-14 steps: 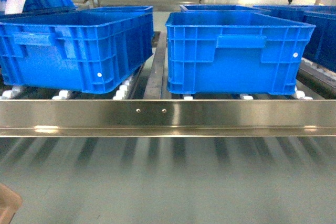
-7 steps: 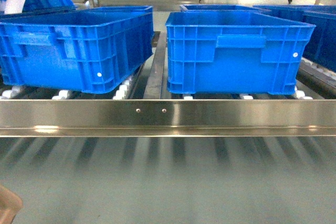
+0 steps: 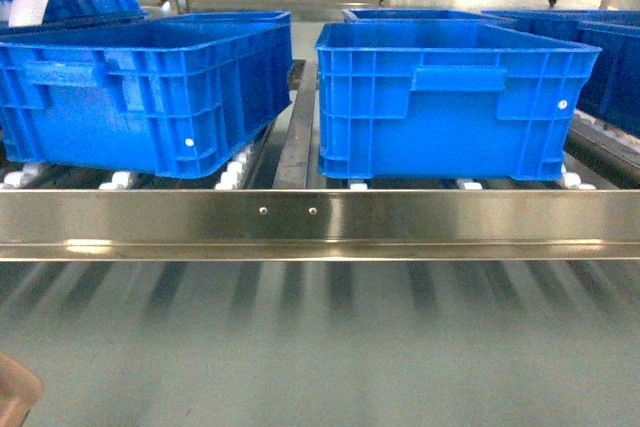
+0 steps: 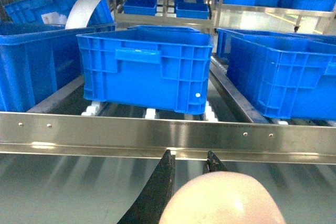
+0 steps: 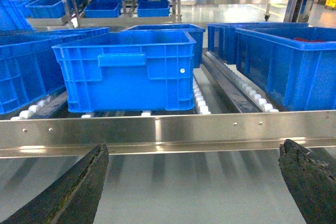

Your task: Place part in tray to right shelf

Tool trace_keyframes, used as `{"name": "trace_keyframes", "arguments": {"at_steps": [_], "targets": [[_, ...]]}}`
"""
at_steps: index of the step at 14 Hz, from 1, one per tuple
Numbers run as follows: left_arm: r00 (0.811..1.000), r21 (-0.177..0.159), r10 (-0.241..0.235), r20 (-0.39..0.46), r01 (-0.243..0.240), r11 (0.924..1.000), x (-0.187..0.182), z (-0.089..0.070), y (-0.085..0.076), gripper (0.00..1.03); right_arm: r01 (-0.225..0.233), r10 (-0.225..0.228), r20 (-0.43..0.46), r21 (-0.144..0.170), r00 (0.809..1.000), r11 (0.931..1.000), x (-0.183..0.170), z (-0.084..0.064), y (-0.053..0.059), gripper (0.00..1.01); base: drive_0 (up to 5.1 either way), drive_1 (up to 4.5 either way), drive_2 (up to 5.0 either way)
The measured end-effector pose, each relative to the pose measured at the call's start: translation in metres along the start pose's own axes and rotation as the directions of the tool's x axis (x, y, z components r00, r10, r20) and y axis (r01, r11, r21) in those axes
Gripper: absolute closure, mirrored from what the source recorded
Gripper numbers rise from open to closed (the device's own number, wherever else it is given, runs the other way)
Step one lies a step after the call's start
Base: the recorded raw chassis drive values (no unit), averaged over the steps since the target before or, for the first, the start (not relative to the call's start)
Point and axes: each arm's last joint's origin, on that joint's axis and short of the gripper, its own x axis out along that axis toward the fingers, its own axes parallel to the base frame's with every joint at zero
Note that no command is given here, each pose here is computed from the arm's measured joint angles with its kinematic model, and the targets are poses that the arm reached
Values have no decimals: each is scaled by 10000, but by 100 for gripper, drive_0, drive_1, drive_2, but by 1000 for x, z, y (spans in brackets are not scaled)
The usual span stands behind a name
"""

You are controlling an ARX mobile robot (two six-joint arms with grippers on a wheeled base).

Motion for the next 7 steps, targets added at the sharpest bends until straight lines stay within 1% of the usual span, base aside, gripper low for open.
{"name": "trace_keyframes", "arguments": {"at_steps": [7], "targets": [[10000, 0, 0, 0, 0, 10000, 0, 0, 0, 90, 0, 0, 0, 0, 10000, 10000, 0, 0, 0, 3, 0, 0, 0]]}}
